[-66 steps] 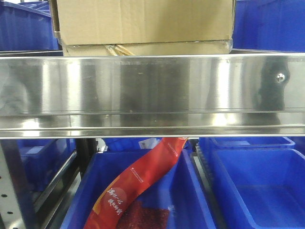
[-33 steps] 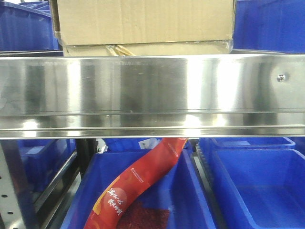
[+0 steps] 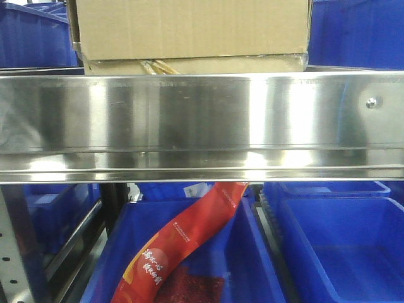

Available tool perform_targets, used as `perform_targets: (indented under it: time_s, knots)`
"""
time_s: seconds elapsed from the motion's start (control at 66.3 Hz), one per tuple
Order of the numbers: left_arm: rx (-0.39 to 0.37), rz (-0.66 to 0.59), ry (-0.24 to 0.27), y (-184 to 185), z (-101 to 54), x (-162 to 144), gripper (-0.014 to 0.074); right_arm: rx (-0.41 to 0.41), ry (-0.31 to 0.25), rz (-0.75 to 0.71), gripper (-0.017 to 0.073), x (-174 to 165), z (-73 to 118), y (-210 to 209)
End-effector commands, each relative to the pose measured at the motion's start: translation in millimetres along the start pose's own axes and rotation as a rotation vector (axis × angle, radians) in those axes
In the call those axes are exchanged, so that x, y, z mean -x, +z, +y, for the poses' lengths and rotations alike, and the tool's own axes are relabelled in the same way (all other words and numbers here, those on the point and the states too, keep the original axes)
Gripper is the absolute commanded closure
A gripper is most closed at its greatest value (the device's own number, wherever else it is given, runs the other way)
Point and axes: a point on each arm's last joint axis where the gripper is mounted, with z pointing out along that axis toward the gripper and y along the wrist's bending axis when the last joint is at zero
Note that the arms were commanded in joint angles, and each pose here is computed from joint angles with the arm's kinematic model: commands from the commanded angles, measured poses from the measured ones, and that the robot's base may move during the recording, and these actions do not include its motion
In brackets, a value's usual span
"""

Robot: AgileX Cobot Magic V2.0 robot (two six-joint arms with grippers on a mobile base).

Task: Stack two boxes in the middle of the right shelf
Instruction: 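Open both grippers and pull them back from the boxes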

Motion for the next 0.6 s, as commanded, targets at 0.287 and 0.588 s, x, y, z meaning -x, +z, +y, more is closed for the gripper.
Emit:
perform_targets:
  time_s: [0.287, 0.588]
  knots:
    - [-0.040, -0.177, -0.018, -37.9, 0.7, 7.9, 0.0704, 0.030, 0.007, -0.135, 0.0721, 5.7, -2.7, -25.2]
    - [-0.041, -0.178, -0.018, -38.1, 0.7, 7.9, 0.0704, 0.029, 0.006, -0.133, 0.0721, 5.1, -2.7, -24.8]
